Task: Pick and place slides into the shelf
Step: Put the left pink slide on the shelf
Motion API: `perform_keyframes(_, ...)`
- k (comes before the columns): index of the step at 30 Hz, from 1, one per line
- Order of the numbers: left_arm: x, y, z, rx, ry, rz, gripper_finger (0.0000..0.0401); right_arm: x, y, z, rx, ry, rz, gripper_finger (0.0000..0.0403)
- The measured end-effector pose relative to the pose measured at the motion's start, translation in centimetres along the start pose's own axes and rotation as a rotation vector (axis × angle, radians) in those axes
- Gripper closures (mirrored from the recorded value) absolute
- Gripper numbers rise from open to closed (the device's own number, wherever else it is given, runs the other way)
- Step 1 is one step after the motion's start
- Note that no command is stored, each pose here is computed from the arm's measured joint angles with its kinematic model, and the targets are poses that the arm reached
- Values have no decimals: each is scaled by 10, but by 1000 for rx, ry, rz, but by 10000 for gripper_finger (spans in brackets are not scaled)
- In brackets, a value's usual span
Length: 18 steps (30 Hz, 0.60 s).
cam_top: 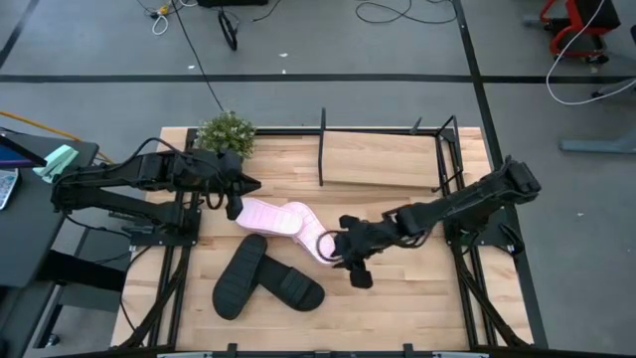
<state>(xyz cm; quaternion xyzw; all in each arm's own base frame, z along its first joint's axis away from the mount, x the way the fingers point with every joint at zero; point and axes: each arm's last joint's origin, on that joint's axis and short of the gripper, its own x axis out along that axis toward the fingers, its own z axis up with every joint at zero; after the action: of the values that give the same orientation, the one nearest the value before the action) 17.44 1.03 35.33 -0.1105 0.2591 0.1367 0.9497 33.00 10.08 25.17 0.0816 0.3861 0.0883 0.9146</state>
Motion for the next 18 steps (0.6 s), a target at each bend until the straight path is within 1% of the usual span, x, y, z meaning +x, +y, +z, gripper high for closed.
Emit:
perform_keyframes(3, 0, 0, 0, -2, 0, 0, 358, 1, -7, 1, 26, 92, -10, 260)
perform_keyframes(6, 0, 0, 1, -23, -5, -2, 360, 0, -8, 4, 11, 101, 34, 259)
perform_keyframes(9, 0, 0, 1, -15, -6, -9, 364, -1, -7, 3, -37, 112, 40, 259)
perform_keyframes(12, 0, -3, 0, 21, 12, -79, 370, -1, -8, 1, -85, 128, 39, 259)
perform_keyframes(14, 0, -3, 0, 25, 18, -108, 375, -1, -8, 1, -116, 130, 39, 259)
perform_keyframes(18, 0, -4, 0, 32, 18, -113, 384, -1, -8, 1, -140, 129, 39, 259)
